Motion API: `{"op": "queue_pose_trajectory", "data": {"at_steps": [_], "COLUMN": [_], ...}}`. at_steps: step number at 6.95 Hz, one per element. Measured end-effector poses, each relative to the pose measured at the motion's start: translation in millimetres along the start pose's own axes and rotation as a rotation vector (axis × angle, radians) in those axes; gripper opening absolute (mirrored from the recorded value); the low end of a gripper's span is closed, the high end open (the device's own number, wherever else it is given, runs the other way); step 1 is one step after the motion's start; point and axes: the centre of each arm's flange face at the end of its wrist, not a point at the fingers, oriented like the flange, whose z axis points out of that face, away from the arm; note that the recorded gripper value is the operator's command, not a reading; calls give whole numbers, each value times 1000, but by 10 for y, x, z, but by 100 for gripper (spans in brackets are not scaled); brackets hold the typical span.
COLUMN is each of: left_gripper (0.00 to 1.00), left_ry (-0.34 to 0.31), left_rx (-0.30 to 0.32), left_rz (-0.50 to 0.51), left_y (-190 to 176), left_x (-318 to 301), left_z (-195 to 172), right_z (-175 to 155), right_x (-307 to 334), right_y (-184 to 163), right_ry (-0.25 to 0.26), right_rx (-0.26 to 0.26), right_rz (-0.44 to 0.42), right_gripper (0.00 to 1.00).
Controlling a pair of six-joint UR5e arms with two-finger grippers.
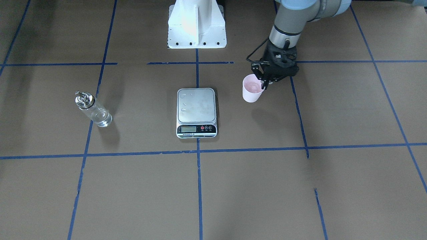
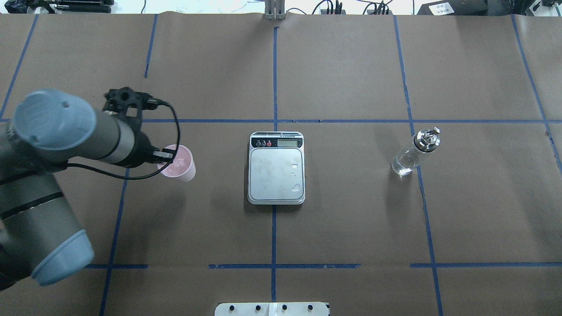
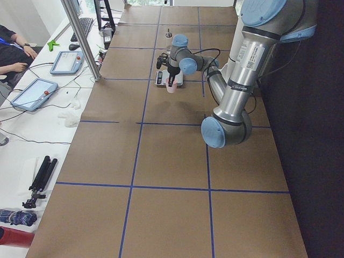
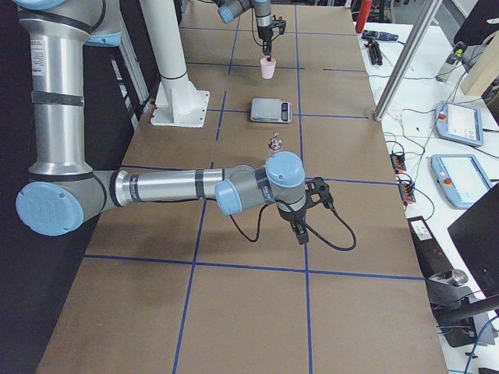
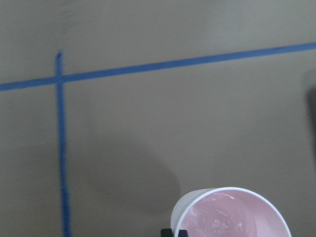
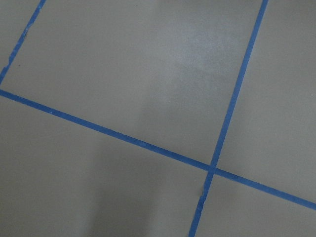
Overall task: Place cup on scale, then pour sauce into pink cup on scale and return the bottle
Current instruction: 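Carry the pink cup with the left gripper onto the scale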
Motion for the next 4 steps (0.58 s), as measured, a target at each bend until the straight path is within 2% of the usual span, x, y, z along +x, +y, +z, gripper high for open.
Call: {"op": "queue_pose_trajectory", "data": {"at_steps": [2,4], "left_gripper": [0,0], "left_ry": [7,21], "left_rx": [-23,-29], "left_rz": [-68,-93], "left_y": [-283,-461], "left_x": [818,1299], "left_z": [185,353], "right_z": [-3,-4], "right_x": [2,3], "right_y": [5,6], "right_ry": [0,0], "right_rx": [1,1], "right_rz": [1,1], "right_gripper": [100,100]}}
